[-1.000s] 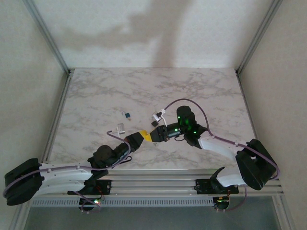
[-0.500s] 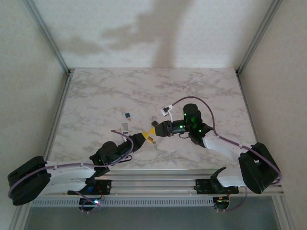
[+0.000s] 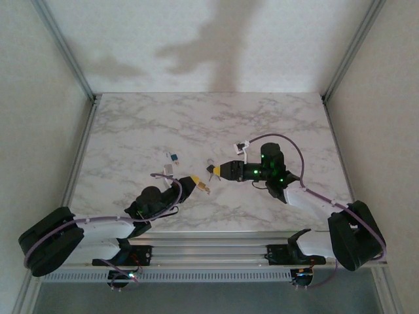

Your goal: Lock with the key

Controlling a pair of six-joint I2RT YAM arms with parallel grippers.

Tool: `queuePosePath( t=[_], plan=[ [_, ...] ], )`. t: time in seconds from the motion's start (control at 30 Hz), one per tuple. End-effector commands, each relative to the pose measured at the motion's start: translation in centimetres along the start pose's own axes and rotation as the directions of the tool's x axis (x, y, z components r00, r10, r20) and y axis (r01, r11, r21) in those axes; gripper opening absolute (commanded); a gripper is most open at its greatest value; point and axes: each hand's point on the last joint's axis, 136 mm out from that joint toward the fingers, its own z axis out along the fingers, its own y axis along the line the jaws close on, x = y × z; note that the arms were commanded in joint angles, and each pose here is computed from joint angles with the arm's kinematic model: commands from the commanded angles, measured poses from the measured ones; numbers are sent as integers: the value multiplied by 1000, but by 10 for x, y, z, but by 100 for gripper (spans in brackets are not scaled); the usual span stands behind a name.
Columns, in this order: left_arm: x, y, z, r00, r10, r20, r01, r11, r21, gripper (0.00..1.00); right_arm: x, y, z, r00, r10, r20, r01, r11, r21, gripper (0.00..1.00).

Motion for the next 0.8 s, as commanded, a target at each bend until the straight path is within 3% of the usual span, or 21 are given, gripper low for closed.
queuePosePath(
  t=[0.0,0.3,0.77],
  plan=[
    [-8,-33,8,999,-33,-3,33,992,119,0,1,-11,3,999,39,4,-39,999,14,63],
    [-28,-37,17,987,-162,17,155,964,217,0,3,-19,4,998,62,12,-62,998,20,61],
    [-36,-33,37,974,-227,22,216,949,228,0,5,-21,11,993,114,-16,-115,993,-41,47]
  ],
)
